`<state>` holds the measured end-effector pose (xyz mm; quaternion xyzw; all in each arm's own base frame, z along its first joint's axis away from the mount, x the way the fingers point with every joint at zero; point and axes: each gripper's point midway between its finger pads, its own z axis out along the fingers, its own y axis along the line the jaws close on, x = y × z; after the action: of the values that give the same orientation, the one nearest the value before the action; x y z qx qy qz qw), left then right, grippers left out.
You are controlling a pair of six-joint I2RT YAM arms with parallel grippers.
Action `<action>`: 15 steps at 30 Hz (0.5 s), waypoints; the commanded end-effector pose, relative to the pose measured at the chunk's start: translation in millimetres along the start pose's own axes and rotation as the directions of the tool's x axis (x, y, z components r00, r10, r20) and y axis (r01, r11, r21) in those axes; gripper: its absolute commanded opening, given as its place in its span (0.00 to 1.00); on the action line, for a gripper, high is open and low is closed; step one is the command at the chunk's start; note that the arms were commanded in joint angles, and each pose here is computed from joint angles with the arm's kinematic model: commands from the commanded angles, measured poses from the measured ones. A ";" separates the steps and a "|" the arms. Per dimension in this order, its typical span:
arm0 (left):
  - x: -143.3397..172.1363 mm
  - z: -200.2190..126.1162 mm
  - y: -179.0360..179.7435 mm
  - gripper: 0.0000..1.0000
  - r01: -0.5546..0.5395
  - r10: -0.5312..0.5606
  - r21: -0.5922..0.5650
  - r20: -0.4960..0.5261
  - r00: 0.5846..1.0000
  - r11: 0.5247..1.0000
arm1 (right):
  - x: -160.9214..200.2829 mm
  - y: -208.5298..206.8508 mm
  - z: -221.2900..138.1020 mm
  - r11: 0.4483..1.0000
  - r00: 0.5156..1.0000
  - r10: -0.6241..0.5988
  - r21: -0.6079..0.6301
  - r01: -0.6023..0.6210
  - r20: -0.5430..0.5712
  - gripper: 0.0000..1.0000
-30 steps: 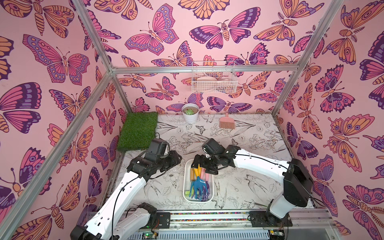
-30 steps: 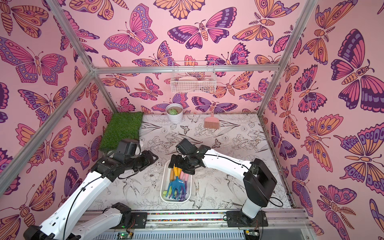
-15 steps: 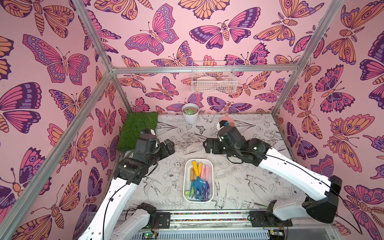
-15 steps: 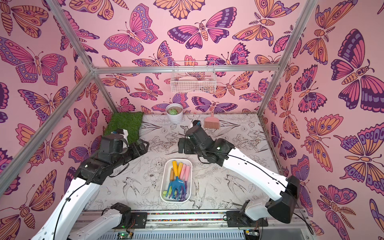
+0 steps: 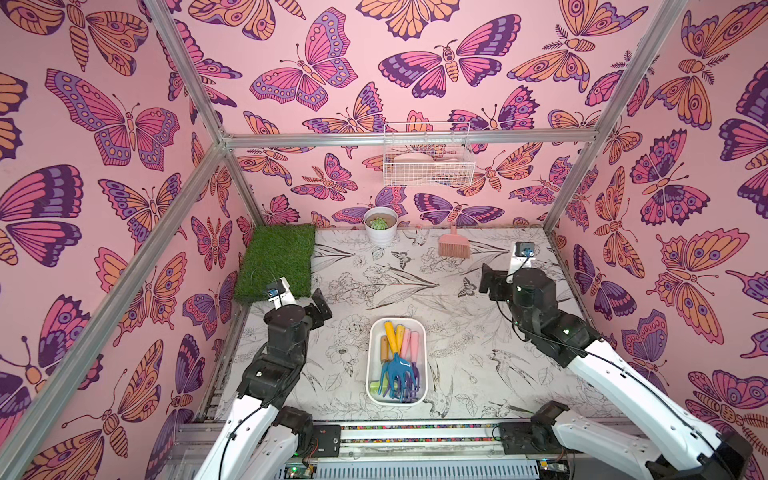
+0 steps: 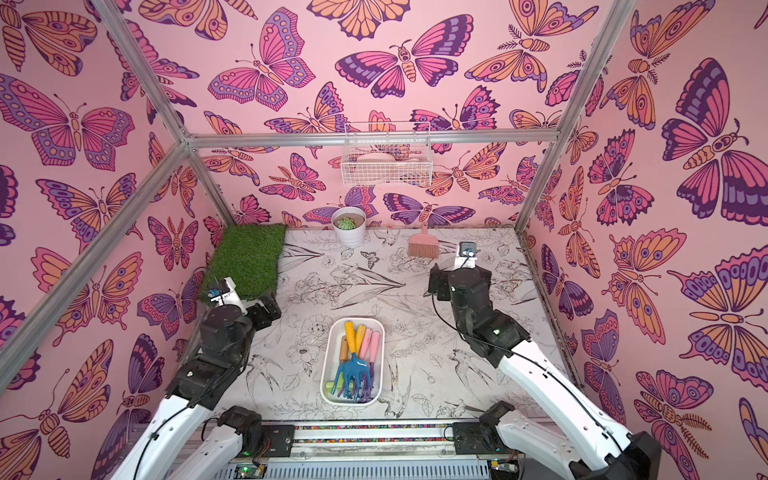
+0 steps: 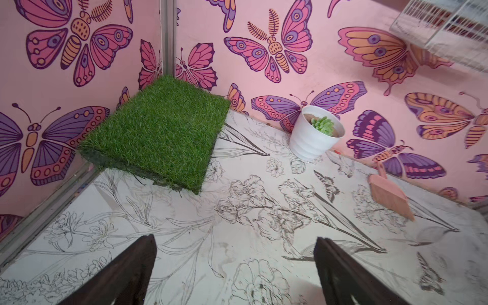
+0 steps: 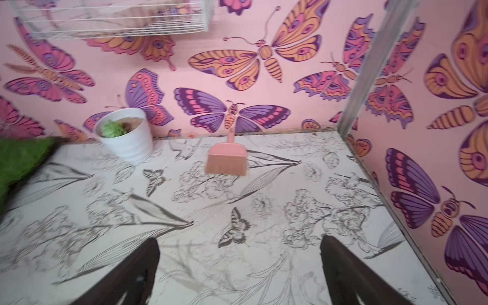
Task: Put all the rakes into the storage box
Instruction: Place the rake in the storage box, then reset both arms
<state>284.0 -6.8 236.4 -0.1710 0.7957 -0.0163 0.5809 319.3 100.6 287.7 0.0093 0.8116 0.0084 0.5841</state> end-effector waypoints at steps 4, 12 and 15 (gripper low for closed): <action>22.2 43.2 20.2 0.99 -0.155 0.165 -0.131 0.064 0.984 0.979 | 63.3 -75.3 26.1 0.988 0.997 0.004 0.155 0.007 -0.075 0.99; 61.5 81.3 39.9 0.99 -0.225 0.233 -0.157 0.033 0.972 0.962 | 127.7 -142.6 45.5 0.956 0.996 -0.017 0.289 0.043 -0.093 0.98; 76.9 93.7 40.8 0.99 -0.251 0.254 -0.124 0.009 0.967 0.960 | 138.8 -149.3 52.8 0.954 0.997 -0.010 0.296 0.035 -0.082 0.98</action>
<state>327.3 29.9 119.2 -0.1264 0.8227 0.1227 0.5404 305.9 -44.1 114.2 0.0950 0.8585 -0.1284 0.4872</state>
